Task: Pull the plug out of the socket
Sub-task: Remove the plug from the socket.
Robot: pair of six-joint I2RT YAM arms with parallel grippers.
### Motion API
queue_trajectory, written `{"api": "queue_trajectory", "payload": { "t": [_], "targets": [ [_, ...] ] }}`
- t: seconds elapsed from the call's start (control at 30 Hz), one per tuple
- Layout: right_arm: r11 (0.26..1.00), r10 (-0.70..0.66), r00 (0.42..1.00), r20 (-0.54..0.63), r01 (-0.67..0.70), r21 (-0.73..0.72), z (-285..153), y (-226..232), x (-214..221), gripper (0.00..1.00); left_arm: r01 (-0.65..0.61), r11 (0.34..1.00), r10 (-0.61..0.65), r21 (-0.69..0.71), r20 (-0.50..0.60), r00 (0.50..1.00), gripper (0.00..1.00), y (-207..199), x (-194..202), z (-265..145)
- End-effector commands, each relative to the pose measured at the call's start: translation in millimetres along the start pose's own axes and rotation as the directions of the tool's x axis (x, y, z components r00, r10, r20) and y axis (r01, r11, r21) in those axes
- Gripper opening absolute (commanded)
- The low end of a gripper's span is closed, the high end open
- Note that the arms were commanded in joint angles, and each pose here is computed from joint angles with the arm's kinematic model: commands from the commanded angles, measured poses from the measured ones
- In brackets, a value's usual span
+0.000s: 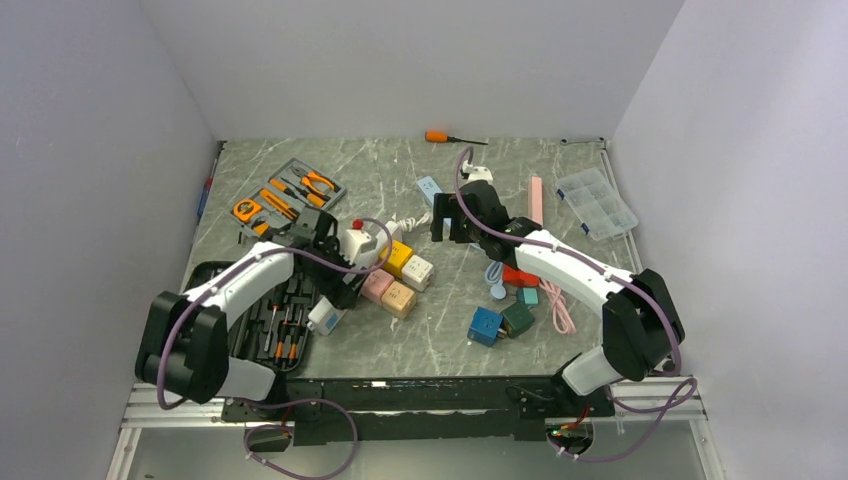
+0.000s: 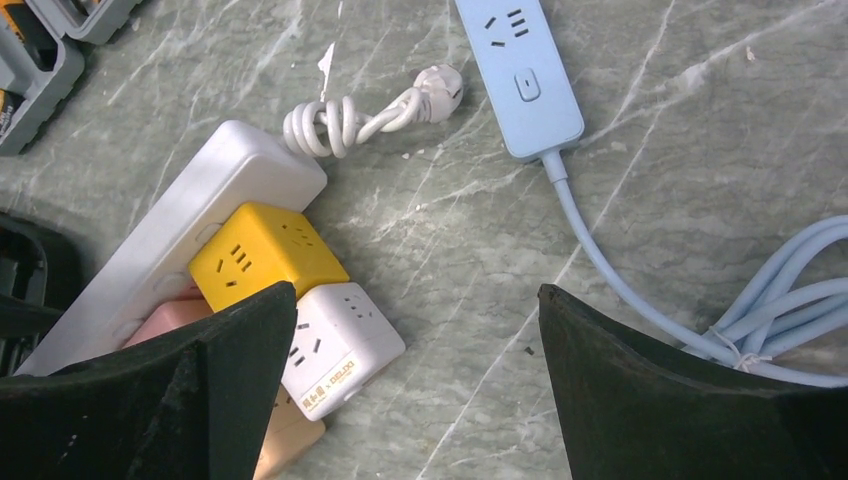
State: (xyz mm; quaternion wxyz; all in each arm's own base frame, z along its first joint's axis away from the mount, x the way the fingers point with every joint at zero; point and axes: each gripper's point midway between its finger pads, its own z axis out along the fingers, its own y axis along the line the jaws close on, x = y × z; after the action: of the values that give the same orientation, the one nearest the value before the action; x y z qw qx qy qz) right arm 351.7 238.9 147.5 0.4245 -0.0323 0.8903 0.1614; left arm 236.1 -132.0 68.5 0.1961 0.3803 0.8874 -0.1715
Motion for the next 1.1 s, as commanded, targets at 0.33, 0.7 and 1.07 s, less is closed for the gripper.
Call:
{"api": "queue_trajectory", "payload": {
  "t": [0.33,0.7,1.07],
  "targets": [
    [1.0,-0.011,0.998,0.059,0.009,0.027,-6.9,-8.3,-9.1,0.87,-0.151,0.967,0.139,-0.203,-0.069,0.988,0.24,45.1,-18.3,8.4],
    [0.994,-0.067,0.997,0.047,0.07,-0.079,1.9,26.3,-3.9,0.88,-0.118,0.967,0.14,-0.224,0.087,0.986,0.16,37.6,-77.6,-35.9],
    [0.964,-0.106,0.993,0.056,0.116,-0.24,18.1,73.2,15.3,0.91,-0.145,0.971,0.176,-0.189,0.158,0.972,0.14,21.6,-85.6,-51.2]
  ]
}}
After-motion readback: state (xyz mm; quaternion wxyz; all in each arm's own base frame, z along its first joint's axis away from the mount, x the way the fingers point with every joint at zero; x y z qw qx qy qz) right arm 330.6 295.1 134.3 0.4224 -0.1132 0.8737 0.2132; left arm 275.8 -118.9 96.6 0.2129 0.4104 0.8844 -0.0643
